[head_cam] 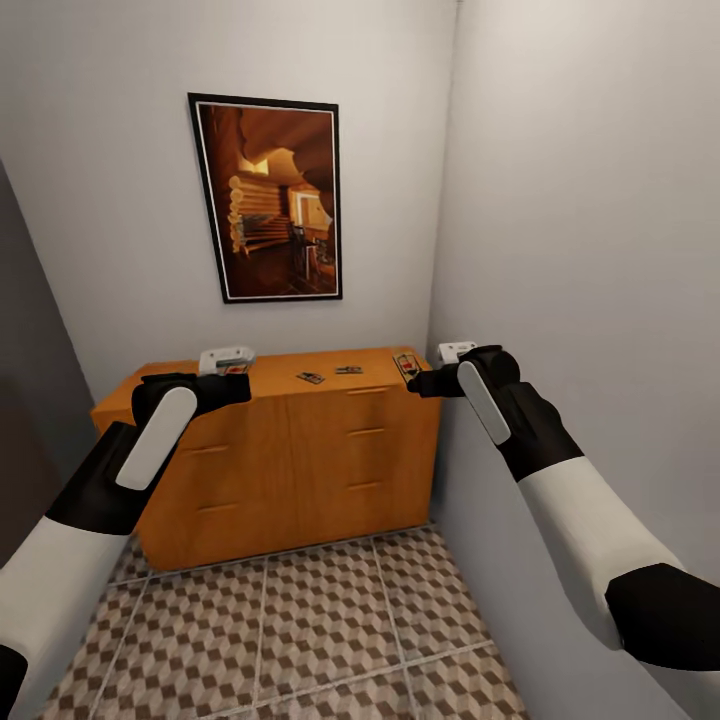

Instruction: Take the four mousetraps from the cabinet in the bathroom and place them on the bathroom floor. Make sure all four end up on the same floor surface, and ensure that at least two of them are either under or directly next to the same bathroom sink.

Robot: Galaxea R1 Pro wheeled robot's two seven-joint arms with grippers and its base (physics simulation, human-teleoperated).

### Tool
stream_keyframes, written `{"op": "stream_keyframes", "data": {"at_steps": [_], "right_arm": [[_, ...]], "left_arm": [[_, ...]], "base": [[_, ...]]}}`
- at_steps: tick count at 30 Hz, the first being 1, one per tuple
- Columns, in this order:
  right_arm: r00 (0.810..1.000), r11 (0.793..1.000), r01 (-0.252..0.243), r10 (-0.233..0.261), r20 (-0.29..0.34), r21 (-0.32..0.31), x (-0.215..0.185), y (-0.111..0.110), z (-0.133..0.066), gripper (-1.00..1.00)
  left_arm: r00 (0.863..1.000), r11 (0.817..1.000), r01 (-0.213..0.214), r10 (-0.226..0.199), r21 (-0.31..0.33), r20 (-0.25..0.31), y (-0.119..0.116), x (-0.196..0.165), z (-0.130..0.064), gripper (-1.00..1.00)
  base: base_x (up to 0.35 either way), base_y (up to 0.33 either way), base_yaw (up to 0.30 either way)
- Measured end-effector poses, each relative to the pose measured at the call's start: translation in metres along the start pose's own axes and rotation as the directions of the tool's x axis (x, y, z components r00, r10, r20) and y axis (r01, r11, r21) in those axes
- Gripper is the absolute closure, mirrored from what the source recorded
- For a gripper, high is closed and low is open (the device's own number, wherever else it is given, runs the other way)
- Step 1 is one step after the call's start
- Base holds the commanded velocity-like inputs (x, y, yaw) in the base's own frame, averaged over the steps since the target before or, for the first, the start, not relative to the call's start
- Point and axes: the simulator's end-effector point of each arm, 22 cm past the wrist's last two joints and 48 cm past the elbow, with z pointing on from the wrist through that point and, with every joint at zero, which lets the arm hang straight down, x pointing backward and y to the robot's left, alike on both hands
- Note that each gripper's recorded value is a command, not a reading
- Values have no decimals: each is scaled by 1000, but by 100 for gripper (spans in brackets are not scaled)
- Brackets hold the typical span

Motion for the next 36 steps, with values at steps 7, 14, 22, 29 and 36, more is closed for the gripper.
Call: {"op": "stream_keyframes", "data": {"at_steps": [7, 14, 22, 29, 36], "right_arm": [[1000, 1000, 0, 0, 0, -1, 0, 1, 0, 100], [1000, 1000, 0, 0, 0, -3, 0, 1, 0, 100], [1000, 1000, -3, 3, -17, 1, 6, -1, 4, 100], [1000, 1000, -4, 4, -25, 1, 9, -1, 6, 100], [999, 1000, -6, 6, -37, 5, 13, -3, 8, 100]], "left_arm": [[1000, 1000, 0, 0, -5, 0, 1, 0, 0, 100], [1000, 1000, 0, 0, -8, 0, 2, 0, 0, 100], [1000, 1000, -1, 1, -6, -1, 0, 0, 0, 100], [1000, 1000, -1, 1, -8, 0, 1, 0, 0, 100], [1000, 1000, -1, 1, -11, 0, 2, 0, 0, 100]], "base": [[-344, 0, 0], [-344, 0, 0], [-344, 0, 0], [-344, 0, 0], [-345, 0, 0]]}}
